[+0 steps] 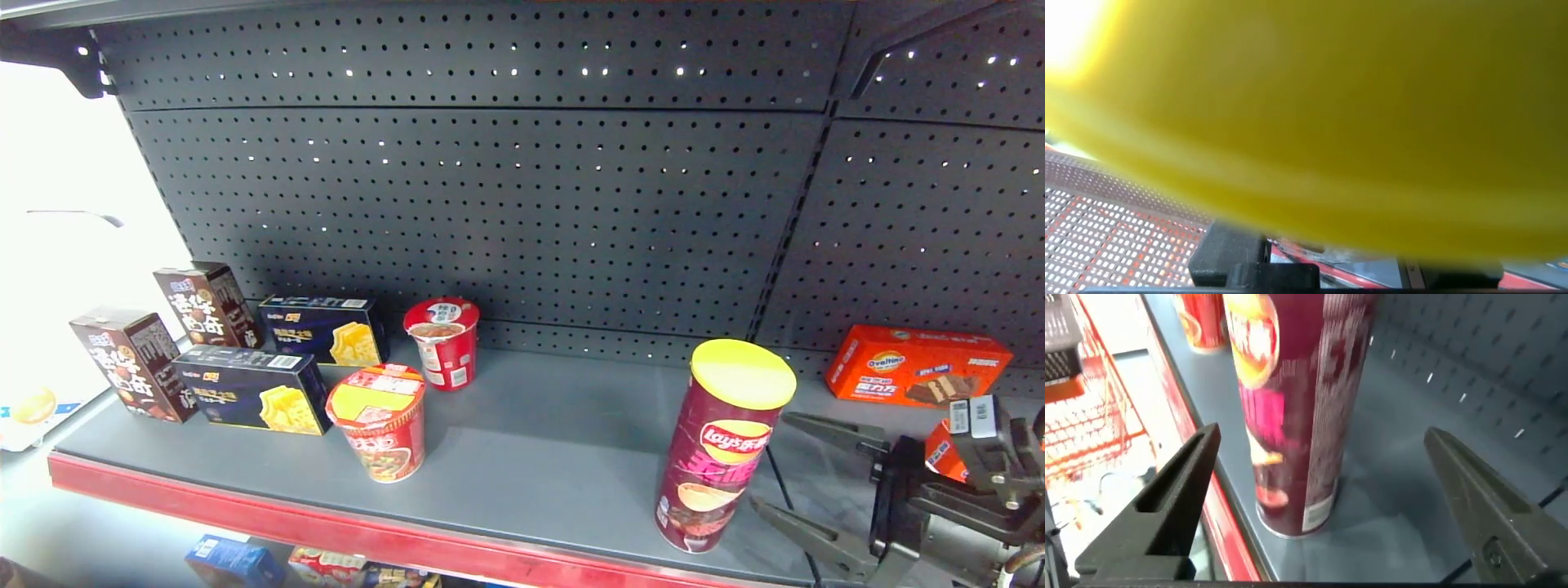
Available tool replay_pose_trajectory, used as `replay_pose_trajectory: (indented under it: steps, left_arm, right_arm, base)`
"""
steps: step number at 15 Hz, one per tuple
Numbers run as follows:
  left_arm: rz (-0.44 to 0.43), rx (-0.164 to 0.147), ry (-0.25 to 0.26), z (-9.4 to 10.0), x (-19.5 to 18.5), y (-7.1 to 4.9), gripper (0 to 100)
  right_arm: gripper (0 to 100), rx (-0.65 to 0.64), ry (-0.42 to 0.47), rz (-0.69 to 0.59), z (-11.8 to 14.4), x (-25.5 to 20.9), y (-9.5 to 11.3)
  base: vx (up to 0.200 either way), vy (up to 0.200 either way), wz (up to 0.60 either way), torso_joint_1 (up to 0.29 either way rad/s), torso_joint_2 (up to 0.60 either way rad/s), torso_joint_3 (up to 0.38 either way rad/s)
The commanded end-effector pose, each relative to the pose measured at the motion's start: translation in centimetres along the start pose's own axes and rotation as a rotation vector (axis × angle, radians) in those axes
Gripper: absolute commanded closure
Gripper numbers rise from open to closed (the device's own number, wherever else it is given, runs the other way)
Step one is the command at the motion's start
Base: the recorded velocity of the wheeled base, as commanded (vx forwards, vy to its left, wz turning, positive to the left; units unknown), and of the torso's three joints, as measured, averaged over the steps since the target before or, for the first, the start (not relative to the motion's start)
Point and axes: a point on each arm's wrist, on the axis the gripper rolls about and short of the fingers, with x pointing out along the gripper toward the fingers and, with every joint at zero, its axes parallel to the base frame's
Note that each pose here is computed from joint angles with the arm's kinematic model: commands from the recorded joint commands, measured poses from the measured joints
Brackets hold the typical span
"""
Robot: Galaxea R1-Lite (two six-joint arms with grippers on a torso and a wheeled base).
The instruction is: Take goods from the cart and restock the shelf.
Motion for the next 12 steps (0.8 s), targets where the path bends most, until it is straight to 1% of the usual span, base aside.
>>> replay_pose_trajectory:
  steps: [1, 2, 3, 4, 5, 6, 8, 10, 11, 12]
  left_arm:
    - [0.0, -0.003, -0.007, 0.0, -0.1, 0.0, 100]
    - [0.0, -0.003, -0.007, 0.0, -0.1, 0.0, 100]
    - [0.004, -0.004, -0.011, 0.1, -0.1, 0.1, 100]
    - [0.009, -0.004, -0.011, 0.1, -0.1, 0.1, 100]
    - [0.009, -0.006, -0.016, 0.2, -0.2, 0.1, 100]
    - [0.009, -0.006, -0.018, 0.2, -0.2, 0.1, 100]
    - [0.007, -0.008, -0.028, 0.3, -0.3, 0.1, 100]
    - [0.006, -0.015, -0.053, 1.1, -0.5, 0.2, 100]
    - [0.006, -0.019, -0.069, 1.6, -0.7, 0.2, 100]
    - [0.006, -0.022, -0.079, 1.8, -0.9, 0.3, 100]
  right_arm:
    - [0, -0.054, -0.079, -0.015, 1.7, -1.3, 0.6]
    - [0, -0.07, -0.101, -0.033, 2.2, -1.8, 0.7]
    - [0, -0.106, -0.142, -0.132, 3.1, -2.9, 0.4]
    - [0, -0.12, -0.158, -0.202, 3.6, -3.6, 0.4]
    - [0, -0.117, -0.148, -0.312, 3.7, -4.5, 0.0]
    - [0, -0.105, -0.124, -0.411, 3.6, -5.1, -0.1]
    - [0, -0.054, -0.039, -0.628, 3.2, -6.2, 0.0]
    - [0, -0.015, 0.052, -0.814, 2.6, -6.9, 0.1]
    - [0, -0.003, 0.076, -0.882, 2.5, -7.4, 0.5]
    - [0, -0.004, 0.068, -0.893, 2.5, -7.9, 1.0]
  base:
    - [0.0, 0.0, 0.0, 0.0, 0.0, 0.0]
    - [0.0, 0.0, 0.0, 0.0, 0.0, 0.0]
    - [0.0, 0.0, 0.0, 0.0, 0.0, 0.0]
    - [0.0, 0.0, 0.0, 0.0, 0.0, 0.0]
    - [0.0, 0.0, 0.0, 0.0, 0.0, 0.0]
    - [0.0, 0.0, 0.0, 0.0, 0.0, 0.0]
    - [0.0, 0.0, 0.0, 0.0, 0.0, 0.0]
    - [0.0, 0.0, 0.0, 0.0, 0.0, 0.0]
    - [0.0, 0.0, 0.0, 0.0, 0.0, 0.0]
    - [0.0, 0.0, 0.0, 0.0, 0.0, 0.0]
